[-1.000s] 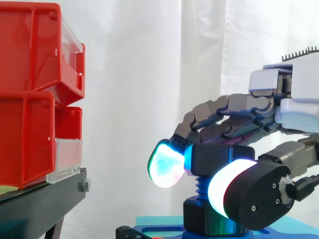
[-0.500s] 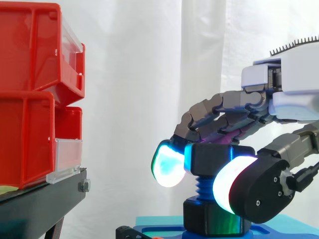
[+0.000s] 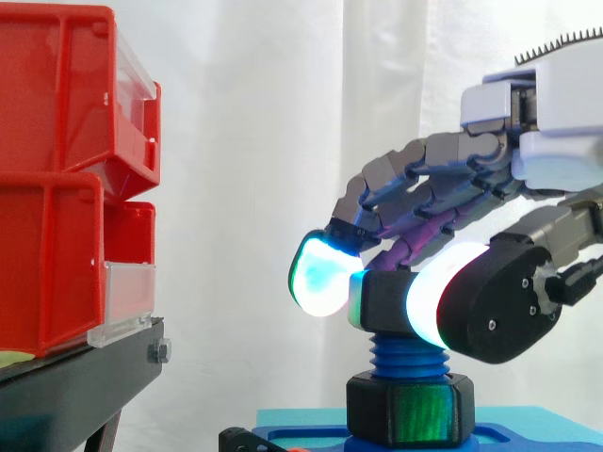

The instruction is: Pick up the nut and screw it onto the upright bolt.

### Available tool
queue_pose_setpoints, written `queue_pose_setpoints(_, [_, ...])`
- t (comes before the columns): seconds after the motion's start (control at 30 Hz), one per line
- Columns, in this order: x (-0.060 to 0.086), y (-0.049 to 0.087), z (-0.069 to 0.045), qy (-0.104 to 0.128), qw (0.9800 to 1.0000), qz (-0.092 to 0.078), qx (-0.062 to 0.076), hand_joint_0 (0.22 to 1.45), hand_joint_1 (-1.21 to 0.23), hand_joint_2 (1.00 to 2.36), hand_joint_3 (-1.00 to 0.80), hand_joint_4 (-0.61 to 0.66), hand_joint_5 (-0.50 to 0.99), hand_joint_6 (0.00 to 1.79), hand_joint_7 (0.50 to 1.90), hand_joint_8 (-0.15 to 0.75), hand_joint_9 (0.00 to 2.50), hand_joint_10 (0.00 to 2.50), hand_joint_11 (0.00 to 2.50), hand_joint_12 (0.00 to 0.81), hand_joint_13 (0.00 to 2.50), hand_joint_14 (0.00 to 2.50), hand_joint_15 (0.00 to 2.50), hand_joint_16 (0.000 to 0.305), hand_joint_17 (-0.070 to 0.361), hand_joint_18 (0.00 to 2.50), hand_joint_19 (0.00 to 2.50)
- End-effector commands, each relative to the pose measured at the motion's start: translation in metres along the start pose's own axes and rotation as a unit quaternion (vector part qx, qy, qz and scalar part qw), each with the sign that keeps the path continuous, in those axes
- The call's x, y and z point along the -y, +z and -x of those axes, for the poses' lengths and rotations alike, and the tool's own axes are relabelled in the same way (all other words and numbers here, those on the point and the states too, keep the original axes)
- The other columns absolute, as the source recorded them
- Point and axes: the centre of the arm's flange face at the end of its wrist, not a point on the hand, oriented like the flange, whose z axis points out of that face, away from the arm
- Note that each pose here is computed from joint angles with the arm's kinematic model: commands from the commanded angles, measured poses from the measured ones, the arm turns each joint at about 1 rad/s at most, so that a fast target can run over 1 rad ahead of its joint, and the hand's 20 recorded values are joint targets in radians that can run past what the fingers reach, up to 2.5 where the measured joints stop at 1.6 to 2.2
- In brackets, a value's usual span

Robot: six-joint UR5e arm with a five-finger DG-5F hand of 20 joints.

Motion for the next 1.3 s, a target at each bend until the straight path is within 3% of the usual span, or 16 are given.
queue_pose_setpoints(0.0, [-0.001, 0.001, 0.004, -0.003, 1.0000, 0.000, 0.003, 0.29, -0.59, 1.00, -0.50, 0.27, -0.26, 0.50, 0.66, 0.341, 0.29, 0.00, 0.00, 0.484, 0.36, 0.00, 0.00, 0.073, 0.164, 0.33, 0.00])
queue_pose_setpoints(0.17, [0.000, 0.001, 0.004, -0.003, 1.0000, 0.000, 0.002, 0.29, -0.57, 1.00, -0.50, 0.26, -0.27, 0.50, 0.66, 0.338, 0.28, 0.00, 0.00, 0.484, 0.35, 0.00, 0.00, 0.073, 0.164, 0.32, 0.00])
queue_pose_setpoints(0.43, [-0.003, 0.003, 0.008, 0.000, 1.0000, 0.001, 0.007, 0.36, -0.35, 1.00, -0.50, 0.32, -0.22, 0.50, 0.82, 0.343, 0.35, 0.00, 0.00, 0.464, 0.36, 0.00, 0.00, 0.067, 0.150, 0.28, 0.00])
queue_pose_setpoints(0.57, [-0.006, 0.005, 0.016, 0.002, 0.9999, 0.000, 0.014, 0.38, -0.33, 1.00, -0.50, 0.33, -0.21, 0.50, 0.87, 0.338, 0.38, 0.00, 0.00, 0.452, 0.37, 0.00, 0.00, 0.064, 0.145, 0.28, 0.00])
queue_pose_setpoints(1.03, [-0.019, 0.002, 0.017, 0.005, 0.9998, 0.008, 0.018, 0.39, -0.27, 1.00, -0.50, 0.38, -0.16, 0.50, 1.02, 0.340, 0.44, 0.00, 0.00, 0.440, 0.40, 0.00, 0.00, 0.062, 0.140, 0.27, 0.00])
queue_pose_setpoints(1.27, [-0.027, -0.002, 0.016, 0.010, 0.9997, 0.013, 0.017, 0.39, -0.25, 1.00, -0.50, 0.37, -0.15, 0.50, 1.03, 0.342, 0.46, 0.00, 0.00, 0.436, 0.40, 0.00, 0.00, 0.061, 0.138, 0.27, 0.00])
